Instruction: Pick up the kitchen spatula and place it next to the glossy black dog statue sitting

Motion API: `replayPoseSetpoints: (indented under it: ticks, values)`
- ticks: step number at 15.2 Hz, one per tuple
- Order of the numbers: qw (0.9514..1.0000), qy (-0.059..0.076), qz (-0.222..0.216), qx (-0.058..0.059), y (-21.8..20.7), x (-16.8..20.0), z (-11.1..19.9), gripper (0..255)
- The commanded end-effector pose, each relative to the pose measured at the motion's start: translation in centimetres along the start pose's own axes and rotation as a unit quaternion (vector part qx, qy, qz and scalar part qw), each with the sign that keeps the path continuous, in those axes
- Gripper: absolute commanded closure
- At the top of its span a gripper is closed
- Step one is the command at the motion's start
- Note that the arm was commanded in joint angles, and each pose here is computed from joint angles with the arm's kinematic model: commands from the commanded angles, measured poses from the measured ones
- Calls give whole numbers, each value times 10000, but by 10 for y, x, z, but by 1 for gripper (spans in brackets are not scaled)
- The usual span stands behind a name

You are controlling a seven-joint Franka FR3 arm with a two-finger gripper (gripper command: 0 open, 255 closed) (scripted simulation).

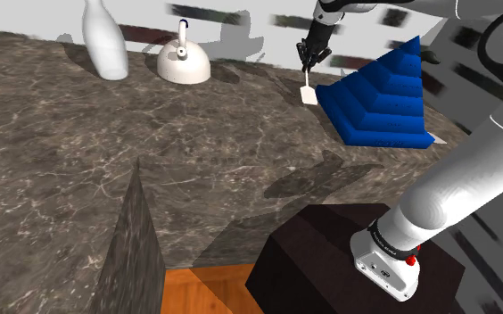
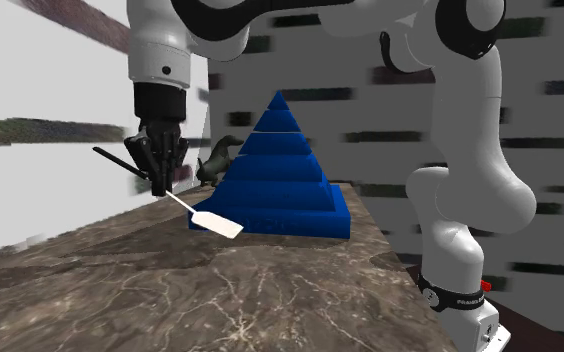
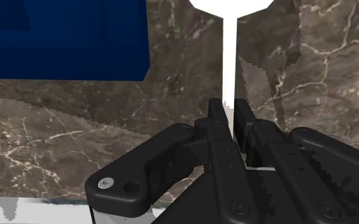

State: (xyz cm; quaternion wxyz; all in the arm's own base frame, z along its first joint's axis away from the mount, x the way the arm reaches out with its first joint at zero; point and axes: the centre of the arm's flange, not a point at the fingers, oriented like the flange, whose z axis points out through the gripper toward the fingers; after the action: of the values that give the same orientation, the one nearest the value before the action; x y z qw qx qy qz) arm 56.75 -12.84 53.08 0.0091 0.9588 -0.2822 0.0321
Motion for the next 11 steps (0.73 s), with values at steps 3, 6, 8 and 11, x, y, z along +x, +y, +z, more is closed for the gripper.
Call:
replayPoseSetpoints:
  ticks: [3, 6, 8, 11]
  values:
    - [10000, -2, -1, -1, 0, 2, -21, 255]
    - [10000, -2, -1, -1, 0, 3, -37, 255]
    - [10000, -2, -1, -1, 0, 4, -47, 255]
    - [10000, -2, -1, -1, 0, 5, -63, 255]
